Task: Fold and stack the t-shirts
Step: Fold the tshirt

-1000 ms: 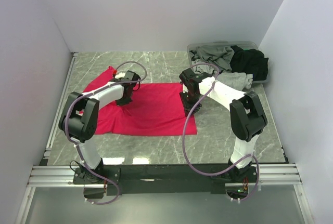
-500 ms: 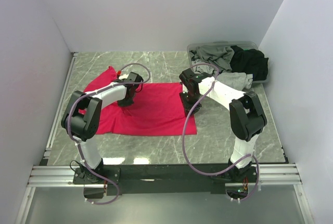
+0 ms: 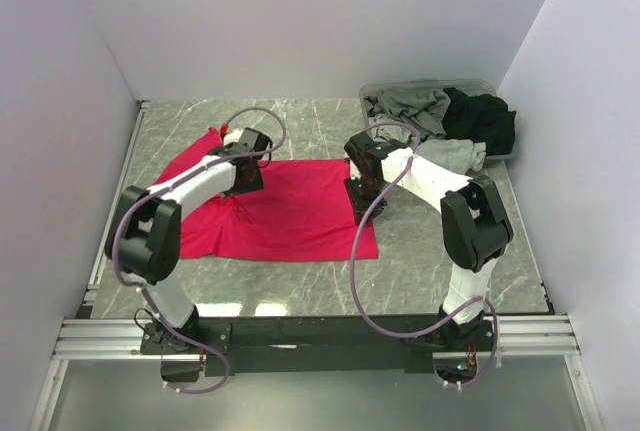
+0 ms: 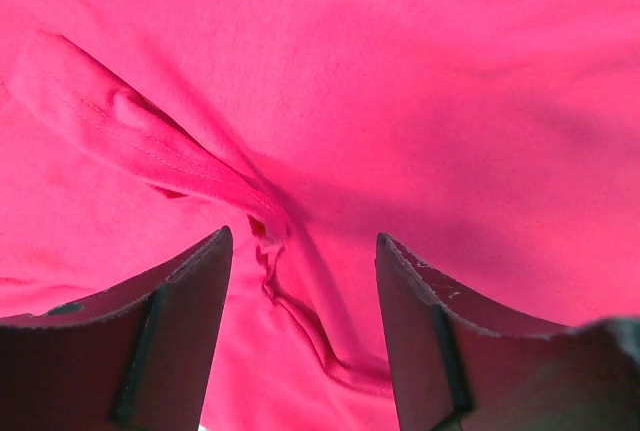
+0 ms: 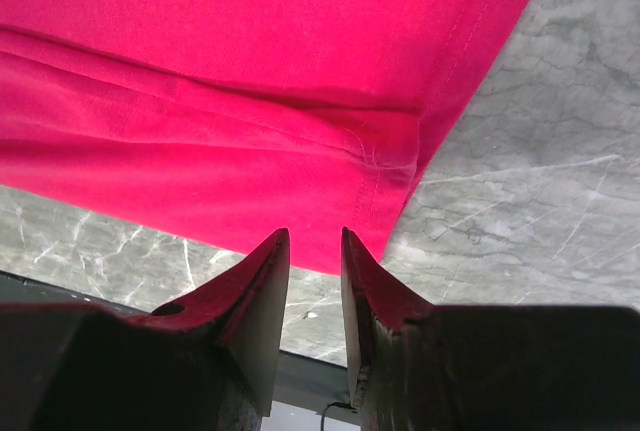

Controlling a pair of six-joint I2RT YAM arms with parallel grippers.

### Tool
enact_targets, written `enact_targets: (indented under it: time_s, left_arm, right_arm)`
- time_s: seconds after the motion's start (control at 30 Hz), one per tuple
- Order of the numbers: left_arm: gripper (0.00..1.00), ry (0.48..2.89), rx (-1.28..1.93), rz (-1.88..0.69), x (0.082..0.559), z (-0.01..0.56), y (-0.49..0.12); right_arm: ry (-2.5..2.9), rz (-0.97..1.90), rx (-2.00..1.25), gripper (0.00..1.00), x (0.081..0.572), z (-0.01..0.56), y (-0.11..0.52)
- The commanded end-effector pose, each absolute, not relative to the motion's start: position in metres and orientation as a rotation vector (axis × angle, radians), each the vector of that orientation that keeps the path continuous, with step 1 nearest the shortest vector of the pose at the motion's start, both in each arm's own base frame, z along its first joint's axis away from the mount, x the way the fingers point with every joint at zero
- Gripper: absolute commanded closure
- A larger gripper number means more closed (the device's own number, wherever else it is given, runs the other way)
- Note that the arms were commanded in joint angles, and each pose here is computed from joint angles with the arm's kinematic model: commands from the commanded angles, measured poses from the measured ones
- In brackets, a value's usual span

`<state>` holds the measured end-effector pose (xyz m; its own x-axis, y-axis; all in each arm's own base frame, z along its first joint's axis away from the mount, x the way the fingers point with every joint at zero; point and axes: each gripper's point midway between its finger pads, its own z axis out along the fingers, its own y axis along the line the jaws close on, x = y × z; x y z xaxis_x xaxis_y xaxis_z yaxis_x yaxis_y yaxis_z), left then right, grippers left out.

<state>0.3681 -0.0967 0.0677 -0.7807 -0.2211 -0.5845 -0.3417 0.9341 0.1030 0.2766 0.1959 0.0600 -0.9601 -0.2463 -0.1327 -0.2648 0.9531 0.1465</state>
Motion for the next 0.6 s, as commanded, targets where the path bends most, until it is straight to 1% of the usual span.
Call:
enact_targets:
  time_s: [0.0, 0.13, 0.17, 0.3, 0.37, 0.47, 0.57]
  left_arm:
    - [0.35, 2.413, -0.465, 0.136, 0.374, 0.107, -0.106]
    - [0.32, 2.415, -0.546, 0.049, 0.361, 0.111, -0.099]
    - [0.32, 2.430, -0.589, 0.050, 0.354, 0.102, -0.088]
    - [0.32, 2.396, -0.729, -0.101, 0.352, 0.095, -0.072]
    - [0.31, 2.386, -0.770, -0.177, 0.350, 0.093, -0.065]
    - [0.30, 2.356, -0.795, -0.252, 0.357, 0.093, -0.060]
    - [0.29, 2.336, -0.825, -0.270, 0.362, 0.089, -0.051]
  right_arm:
    - [2.963, 0.288, -0.432, 0.65, 0.279, 0.067, 0.202]
    - [2.959, 0.291, -0.464, 0.65, 0.278, 0.066, 0.207]
    - [2.958, 0.287, -0.468, 0.65, 0.278, 0.066, 0.208]
    - [2.960, 0.284, -0.489, 0.65, 0.277, 0.065, 0.209]
    - [2.958, 0.285, -0.498, 0.65, 0.276, 0.065, 0.211]
    - [2.958, 0.288, -0.503, 0.65, 0.275, 0.065, 0.212]
    - [2.956, 0.286, -0.505, 0.65, 0.275, 0.066, 0.212]
